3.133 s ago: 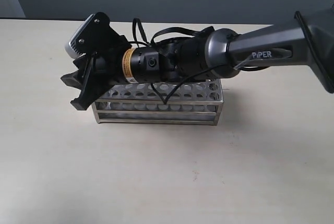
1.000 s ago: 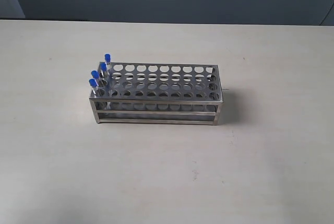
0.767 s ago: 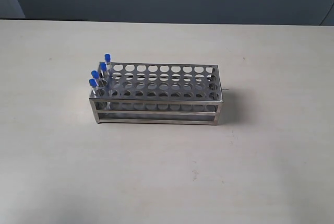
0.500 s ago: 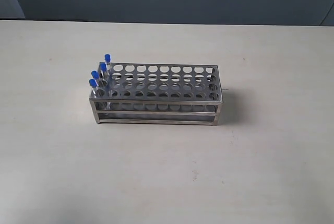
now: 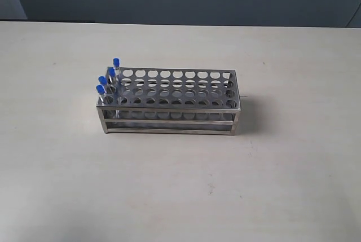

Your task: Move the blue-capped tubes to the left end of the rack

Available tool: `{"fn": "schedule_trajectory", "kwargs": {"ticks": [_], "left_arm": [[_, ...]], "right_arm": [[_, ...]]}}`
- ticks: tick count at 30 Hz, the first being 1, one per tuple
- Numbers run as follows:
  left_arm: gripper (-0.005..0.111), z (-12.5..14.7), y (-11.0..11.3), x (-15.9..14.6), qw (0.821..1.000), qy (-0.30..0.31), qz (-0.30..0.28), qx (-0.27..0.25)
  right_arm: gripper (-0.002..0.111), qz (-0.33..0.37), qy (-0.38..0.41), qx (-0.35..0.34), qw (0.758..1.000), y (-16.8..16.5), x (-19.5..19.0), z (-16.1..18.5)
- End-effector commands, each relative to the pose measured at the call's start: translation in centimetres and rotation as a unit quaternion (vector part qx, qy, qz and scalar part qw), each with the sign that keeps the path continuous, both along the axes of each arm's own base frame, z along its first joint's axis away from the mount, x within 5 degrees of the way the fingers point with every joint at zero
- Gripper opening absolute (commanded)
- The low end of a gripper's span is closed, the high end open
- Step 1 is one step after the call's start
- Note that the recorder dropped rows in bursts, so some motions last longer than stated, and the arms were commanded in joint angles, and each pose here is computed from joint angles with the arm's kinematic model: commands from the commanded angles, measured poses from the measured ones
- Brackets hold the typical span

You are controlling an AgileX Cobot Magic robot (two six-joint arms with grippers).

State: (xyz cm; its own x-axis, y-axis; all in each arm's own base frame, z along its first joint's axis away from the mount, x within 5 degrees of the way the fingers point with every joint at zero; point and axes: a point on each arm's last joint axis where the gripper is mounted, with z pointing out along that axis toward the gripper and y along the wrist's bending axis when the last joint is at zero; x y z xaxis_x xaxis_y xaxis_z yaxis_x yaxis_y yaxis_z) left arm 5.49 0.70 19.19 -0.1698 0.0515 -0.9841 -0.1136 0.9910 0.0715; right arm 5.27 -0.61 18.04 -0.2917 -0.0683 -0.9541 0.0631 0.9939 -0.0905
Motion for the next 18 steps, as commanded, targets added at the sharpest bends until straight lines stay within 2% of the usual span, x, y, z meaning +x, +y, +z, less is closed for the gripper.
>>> {"fn": "schedule_trajectory", "kwargs": {"ticks": [1, 11, 18], "left_arm": [[0.000, -0.04, -0.03, 0.01, 1.000, -0.005, -0.003, 0.001], [0.000, -0.04, -0.03, 0.01, 1.000, -0.005, -0.003, 0.001], [0.000, -0.04, -0.03, 0.01, 1.000, -0.005, -0.003, 0.001]], "right_arm": [[0.000, -0.004, -0.012, 0.017, 1.000, 0.04, 0.02, 0.07], [0.000, -0.009, -0.017, 0.081, 0.997, 0.26, 0.04, 0.07], [0.000, -0.009, -0.017, 0.084, 0.996, 0.28, 0.04, 0.07]]}}
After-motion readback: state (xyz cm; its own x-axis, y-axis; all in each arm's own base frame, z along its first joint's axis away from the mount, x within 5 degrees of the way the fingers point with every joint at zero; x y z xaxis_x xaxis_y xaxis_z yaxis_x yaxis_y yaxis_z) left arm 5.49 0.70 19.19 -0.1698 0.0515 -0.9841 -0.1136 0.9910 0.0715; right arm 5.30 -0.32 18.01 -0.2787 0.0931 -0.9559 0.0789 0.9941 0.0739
